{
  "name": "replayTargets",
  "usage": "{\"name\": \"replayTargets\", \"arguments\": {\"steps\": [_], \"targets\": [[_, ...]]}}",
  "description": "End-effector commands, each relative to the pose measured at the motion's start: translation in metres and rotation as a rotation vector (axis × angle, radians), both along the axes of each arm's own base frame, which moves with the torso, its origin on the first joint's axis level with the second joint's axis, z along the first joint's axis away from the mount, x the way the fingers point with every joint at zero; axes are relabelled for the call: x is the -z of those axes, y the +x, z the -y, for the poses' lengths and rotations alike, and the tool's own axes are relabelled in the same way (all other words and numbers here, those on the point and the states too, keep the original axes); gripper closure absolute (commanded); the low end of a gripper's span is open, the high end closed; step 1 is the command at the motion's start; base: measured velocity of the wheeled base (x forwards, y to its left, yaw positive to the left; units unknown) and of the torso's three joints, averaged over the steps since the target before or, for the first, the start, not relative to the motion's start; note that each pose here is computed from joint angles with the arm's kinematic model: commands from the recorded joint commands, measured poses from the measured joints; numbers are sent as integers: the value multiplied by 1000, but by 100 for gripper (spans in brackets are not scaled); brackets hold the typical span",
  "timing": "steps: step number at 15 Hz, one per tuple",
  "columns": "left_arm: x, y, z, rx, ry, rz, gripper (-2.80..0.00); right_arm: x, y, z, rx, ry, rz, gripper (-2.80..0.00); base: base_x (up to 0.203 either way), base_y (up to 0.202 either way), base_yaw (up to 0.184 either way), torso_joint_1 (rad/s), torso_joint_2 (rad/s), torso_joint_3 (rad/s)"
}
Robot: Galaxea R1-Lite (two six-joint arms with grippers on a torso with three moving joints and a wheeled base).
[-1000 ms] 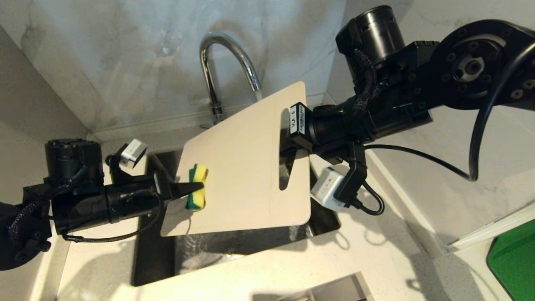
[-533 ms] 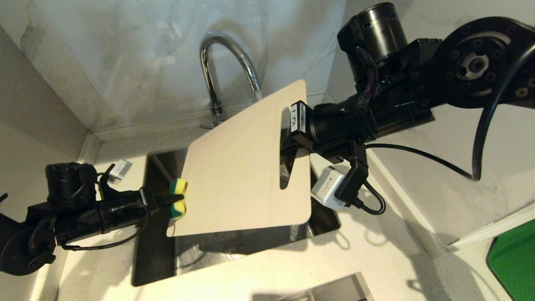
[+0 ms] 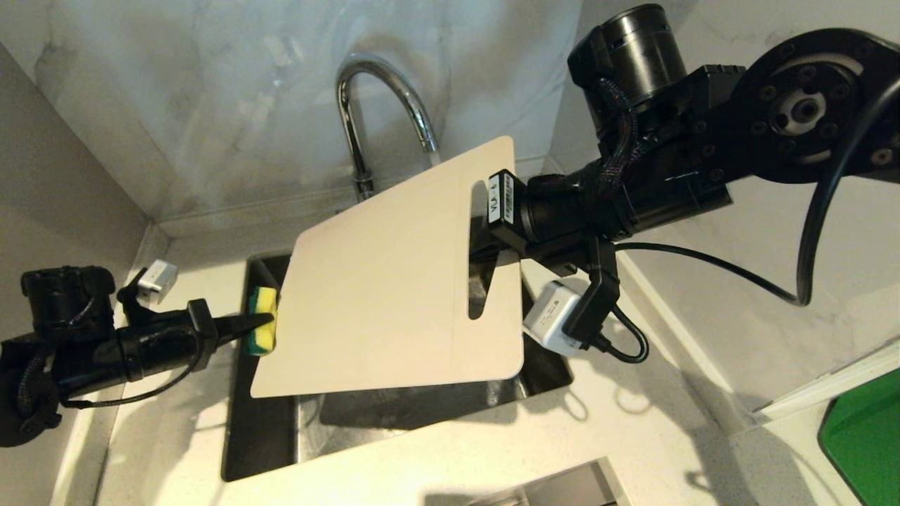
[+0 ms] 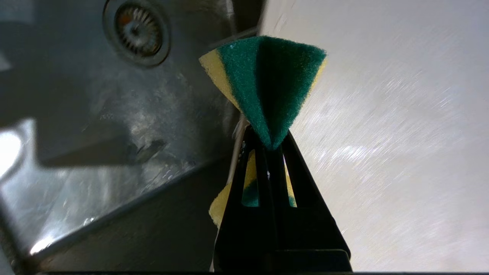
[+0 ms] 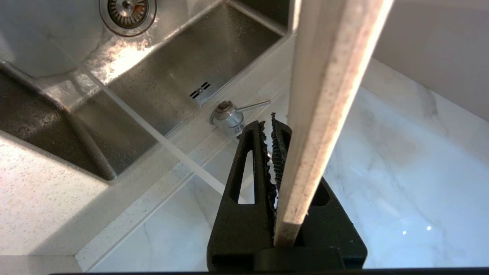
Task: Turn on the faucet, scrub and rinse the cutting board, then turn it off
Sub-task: Scrub the cutting board underwater, then put down the cutting board
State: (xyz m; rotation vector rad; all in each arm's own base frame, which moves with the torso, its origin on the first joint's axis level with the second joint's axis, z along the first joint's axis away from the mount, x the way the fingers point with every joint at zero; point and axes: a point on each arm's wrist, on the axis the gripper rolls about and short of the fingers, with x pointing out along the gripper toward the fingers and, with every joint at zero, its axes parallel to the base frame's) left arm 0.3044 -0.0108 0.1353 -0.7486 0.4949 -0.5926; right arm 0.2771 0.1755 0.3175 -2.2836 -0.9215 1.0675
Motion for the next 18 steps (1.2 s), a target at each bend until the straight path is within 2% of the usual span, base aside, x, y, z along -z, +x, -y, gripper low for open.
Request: {"name": "replayTargets", "arguments": {"steps": [1, 4, 9, 12, 13, 14, 16, 18], "targets": [[-31, -4, -6, -16, -28, 78, 0, 2, 0, 0, -7, -12, 3, 0, 0, 0, 0, 0, 0, 0], [-72, -15, -6, -22, -36, 134, 0, 3, -1, 1, -7, -17, -2, 0, 0, 0, 0, 0, 0, 0], [-167, -36, -6, -37, -28, 237, 0, -4, -10, 6, -6, -8, 15, 0, 0, 0, 0, 0, 0, 0], [-226, -50, -6, -96, 30, 317, 0, -14, -20, 12, -4, 10, 42, 0, 0, 0, 0, 0, 0, 0], [-241, -55, -4, -141, 83, 339, 0, -17, -22, 13, -4, 14, 47, 0, 0, 0, 0, 0, 0, 0], [-253, -58, -2, -210, 174, 375, 0, -19, -26, 16, -2, 19, 51, 0, 0, 0, 0, 0, 0, 0], [-265, -60, 2, -399, 443, 458, 0, -26, -33, 20, 11, 44, 53, 0, 0, 0, 0, 0, 0, 0], [-269, -60, 5, -508, 665, 503, 0, -39, -39, 22, 19, 84, 73, 0, 0, 0, 0, 0, 0, 0]]}}
